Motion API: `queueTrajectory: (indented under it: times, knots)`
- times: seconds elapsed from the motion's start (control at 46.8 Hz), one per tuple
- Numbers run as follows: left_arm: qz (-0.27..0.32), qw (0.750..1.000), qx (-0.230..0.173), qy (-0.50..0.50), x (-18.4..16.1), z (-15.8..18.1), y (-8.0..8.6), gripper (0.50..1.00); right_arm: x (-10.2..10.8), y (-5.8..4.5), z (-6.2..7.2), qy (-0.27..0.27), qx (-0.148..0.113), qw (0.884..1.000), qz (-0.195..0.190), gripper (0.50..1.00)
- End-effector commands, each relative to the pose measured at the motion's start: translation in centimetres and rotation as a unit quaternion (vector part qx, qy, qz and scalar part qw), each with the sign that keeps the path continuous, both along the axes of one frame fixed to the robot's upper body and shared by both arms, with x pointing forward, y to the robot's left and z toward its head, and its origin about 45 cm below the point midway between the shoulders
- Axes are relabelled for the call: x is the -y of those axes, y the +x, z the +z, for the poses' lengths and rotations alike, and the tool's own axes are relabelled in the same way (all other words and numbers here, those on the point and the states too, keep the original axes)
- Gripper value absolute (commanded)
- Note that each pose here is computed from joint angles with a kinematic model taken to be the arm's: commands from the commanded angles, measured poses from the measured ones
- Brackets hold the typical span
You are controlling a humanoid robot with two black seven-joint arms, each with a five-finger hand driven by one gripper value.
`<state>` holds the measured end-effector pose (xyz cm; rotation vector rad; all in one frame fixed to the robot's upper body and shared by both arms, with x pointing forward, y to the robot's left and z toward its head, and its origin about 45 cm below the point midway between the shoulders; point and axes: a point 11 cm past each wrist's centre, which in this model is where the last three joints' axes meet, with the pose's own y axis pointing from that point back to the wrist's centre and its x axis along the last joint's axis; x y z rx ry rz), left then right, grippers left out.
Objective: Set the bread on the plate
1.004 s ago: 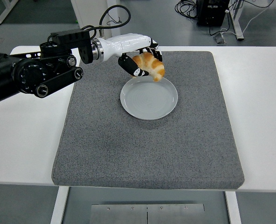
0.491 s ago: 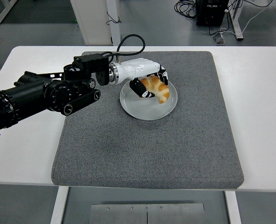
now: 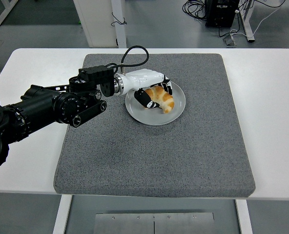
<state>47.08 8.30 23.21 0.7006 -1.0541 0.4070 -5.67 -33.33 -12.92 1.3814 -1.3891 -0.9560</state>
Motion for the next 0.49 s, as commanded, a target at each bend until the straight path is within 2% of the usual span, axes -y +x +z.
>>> queueTrajectory:
  times: [0.0, 0.47]
  knots:
    - [0.001, 1.0, -0.001, 0.0, -0.04, -0.07, -0.01, 0.5, 0.01, 0.0, 0.0, 0.0, 0.0, 1.0, 0.0, 1.0]
    - [0.013, 1.0, -0.006, 0.003, -0.91, -0.9, 0.11, 0.5, 0.01, 0.0, 0.0, 0.0, 0.0, 1.0, 0.0, 1.0]
